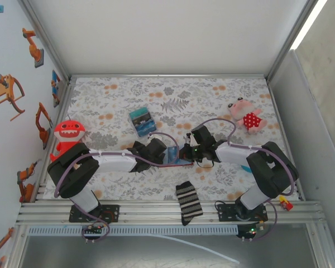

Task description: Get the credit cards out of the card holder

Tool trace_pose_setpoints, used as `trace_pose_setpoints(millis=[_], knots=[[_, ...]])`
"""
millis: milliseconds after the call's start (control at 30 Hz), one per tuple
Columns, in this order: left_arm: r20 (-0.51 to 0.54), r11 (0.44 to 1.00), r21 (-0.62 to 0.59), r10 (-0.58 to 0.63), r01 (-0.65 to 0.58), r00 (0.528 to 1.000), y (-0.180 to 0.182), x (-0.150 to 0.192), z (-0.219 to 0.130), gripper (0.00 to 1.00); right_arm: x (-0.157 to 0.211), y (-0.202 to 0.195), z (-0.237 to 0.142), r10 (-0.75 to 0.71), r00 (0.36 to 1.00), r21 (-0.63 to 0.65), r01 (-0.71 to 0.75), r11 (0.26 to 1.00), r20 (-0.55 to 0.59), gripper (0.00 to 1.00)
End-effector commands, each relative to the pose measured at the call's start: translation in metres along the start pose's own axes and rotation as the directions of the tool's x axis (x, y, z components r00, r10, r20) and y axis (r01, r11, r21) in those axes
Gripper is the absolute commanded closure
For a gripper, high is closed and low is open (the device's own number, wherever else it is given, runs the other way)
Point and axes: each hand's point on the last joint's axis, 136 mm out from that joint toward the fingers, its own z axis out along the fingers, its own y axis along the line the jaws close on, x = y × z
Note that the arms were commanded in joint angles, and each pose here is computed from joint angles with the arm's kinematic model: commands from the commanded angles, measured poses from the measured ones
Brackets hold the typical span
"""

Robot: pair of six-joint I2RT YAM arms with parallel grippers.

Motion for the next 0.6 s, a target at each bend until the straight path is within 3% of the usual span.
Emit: trace_pose_setpoints(millis=[0,333,567], knots=[[-0.034,0.998,0.0,0.059,-0.059,0.998,0.002,0.008,-0.004,0.03,-0.011,0.004,-0.007,-0.019,0.999,0.01,0.019,1.0,0.033,1.0],[0.075,0.998,0.024,0.057,-0.059,0.996,-0.001,-0.032,-0.023,0.03,-0.011,0.007,-0.008,-0.019,0.999,0.003,0.019,1.0,0.032,1.0],[0.09,0.991,0.057,0.116,-0.121,0.989,-0.022,-0.039,-0.02,0.03,-0.011,0.006,-0.007,-0.017,0.999,0.005,0.017,1.0,0.029,1.0]])
